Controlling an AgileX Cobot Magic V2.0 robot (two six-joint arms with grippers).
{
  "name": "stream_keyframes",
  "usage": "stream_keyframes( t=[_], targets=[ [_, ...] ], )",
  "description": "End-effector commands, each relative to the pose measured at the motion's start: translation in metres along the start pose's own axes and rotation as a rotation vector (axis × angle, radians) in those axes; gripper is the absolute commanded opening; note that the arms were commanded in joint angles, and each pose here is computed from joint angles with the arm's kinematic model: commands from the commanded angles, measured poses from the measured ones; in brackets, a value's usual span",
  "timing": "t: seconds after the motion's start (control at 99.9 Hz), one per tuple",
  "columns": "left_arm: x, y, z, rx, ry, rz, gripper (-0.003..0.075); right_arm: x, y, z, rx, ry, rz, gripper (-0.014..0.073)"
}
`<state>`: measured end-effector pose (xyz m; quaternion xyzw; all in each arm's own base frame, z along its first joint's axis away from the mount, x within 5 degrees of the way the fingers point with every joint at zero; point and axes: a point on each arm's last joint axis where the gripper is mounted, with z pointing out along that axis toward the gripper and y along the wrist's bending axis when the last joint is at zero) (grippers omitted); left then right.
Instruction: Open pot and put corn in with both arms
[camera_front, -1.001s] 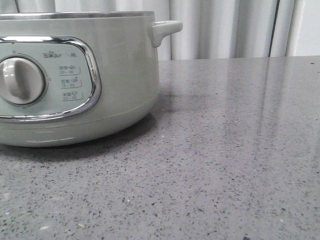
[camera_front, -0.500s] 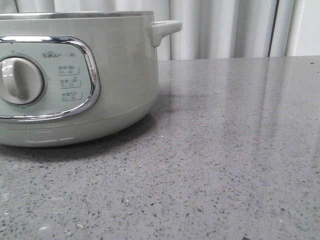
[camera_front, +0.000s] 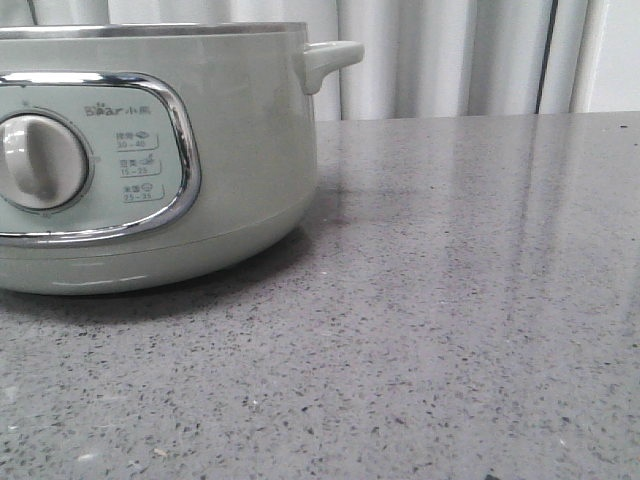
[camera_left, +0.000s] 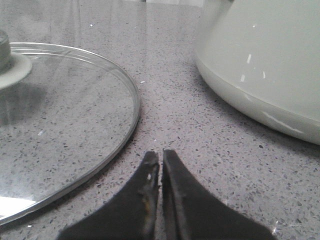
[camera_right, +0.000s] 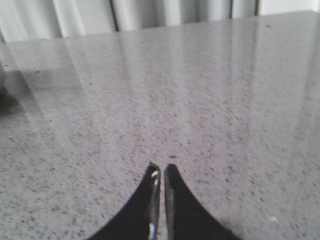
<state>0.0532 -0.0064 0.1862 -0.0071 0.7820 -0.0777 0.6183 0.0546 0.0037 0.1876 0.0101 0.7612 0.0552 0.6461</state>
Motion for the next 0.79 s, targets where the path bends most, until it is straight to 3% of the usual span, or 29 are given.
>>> stream_keyframes(
  t=[0.0,0.09,0.78],
  targets=[
    [0.0049,0.0004,0.0008,0.01,-0.036,-0.01,-0.002,0.0042,-0.0011,0.0007,0.013,-0.005,-0.004,-0.0044],
    [0.0049,0.0004,0.0008,0.01,-0.036,-0.01,-0.002,0.0115,-0.0021,0.0005,0.023,0.075,-0.005,-0.0044],
    [0.0049,0.0004,0.0008,0.01,-0.036,-0.01,-0.002,0.0095,-0.0019,0.0,0.021,0.049,-0.01,-0.0044]
  ],
)
